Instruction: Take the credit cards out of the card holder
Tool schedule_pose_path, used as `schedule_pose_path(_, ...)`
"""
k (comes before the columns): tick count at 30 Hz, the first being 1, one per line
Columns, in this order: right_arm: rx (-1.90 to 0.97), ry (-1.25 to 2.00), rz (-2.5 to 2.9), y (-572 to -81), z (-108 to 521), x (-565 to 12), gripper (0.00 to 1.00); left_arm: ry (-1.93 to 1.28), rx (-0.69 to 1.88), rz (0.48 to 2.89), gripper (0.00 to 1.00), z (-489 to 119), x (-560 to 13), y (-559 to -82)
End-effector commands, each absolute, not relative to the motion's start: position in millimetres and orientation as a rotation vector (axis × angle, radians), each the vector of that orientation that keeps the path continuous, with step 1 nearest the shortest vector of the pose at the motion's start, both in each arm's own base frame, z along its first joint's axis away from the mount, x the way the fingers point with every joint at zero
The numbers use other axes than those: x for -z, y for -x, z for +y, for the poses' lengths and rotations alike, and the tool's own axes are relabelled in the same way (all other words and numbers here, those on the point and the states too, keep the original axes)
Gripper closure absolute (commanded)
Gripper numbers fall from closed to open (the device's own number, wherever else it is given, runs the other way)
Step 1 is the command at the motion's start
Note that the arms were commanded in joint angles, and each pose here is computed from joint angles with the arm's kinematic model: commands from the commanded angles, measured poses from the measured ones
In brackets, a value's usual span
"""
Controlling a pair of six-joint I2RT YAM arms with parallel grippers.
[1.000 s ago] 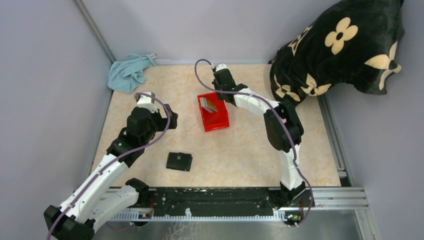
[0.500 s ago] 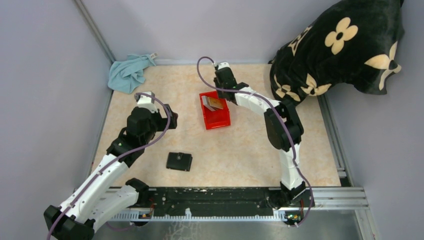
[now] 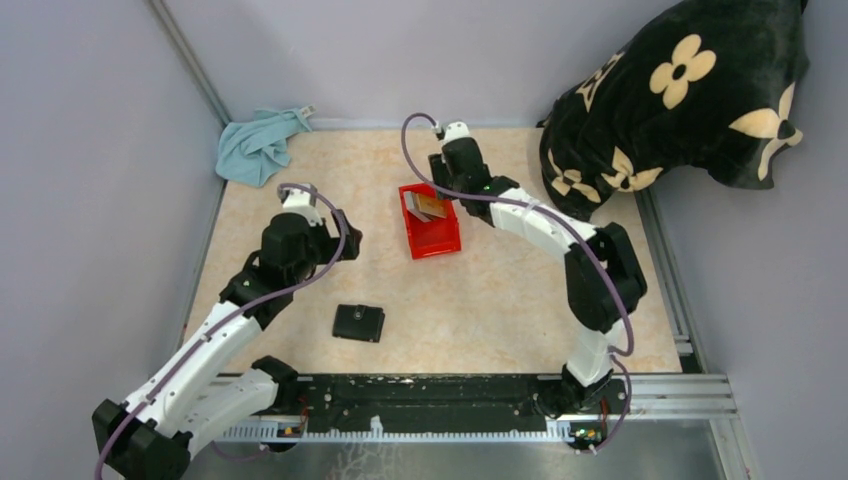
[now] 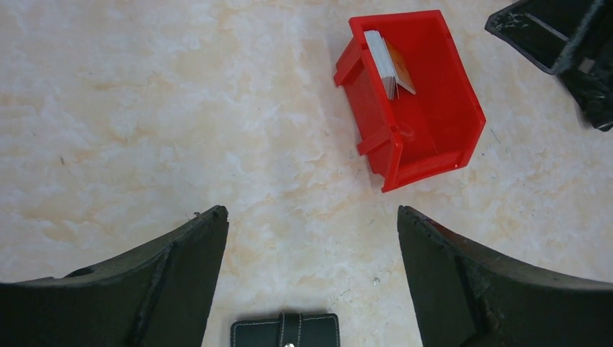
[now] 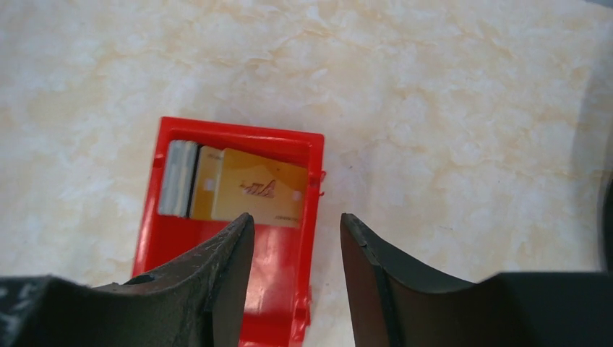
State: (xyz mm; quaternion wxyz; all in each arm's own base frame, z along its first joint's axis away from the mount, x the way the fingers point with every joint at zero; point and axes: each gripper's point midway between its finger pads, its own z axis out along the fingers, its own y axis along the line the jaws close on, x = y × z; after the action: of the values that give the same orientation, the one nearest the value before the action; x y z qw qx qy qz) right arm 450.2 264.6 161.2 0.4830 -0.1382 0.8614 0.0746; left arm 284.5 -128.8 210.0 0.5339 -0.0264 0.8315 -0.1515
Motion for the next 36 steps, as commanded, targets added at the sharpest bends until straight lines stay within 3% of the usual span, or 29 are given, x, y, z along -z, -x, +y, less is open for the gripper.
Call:
schedule_pose_path(1, -0.285, 0.429, 1.905, -412.8, 298.0, -224.2, 0.52, 0.095, 0.444, 2.027, 0.16, -138.1, -195.9, -276.2)
schedule_pose_path(6, -0.444, 0.711, 1.819, -315.0, 358.5, -215.6, 0.54, 0.226, 0.434, 2.03, 0.66, -122.8, -183.5, -263.6)
schedule_pose_path(9, -0.469, 0.842, 1.82, -267.1, 382.6, -184.3, 0.55, 0.307, 0.403, 1.987, 0.74, -107.0, -190.5, -257.8)
schedule_pose_path(10, -0.474, 0.873, 1.828, -254.2, 388.3, -173.7, 0.55, 0.326, 0.386, 1.976, 0.69, -102.0, -192.5, -256.8)
schedule_pose_path(13, -0.518, 0.919, 1.864, -222.9, 400.5, -149.2, 0.55, 0.424, 0.285, 1.978, 0.15, -80.9, -196.4, -253.0)
schedule_pose_path(15, -0.572, 0.937, 1.871, -205.2, 411.1, -139.5, 0.54, 0.477, 0.192, 1.983, 0.02, -65.5, -196.1, -250.8)
schedule_pose_path(22, -0.559, 1.007, 1.884, -185.9, 446.1, -118.5, 0.53, 0.52, 0.074, 2.013, 0.0, -48.5, -192.7, -249.5)
schedule_pose_path(36, -0.576, 1.105, 1.878, -181.4, 481.6, -102.7, 0.53, 0.532, 0.332, 2.186, 0.01, -48.4, -153.1, -267.7)
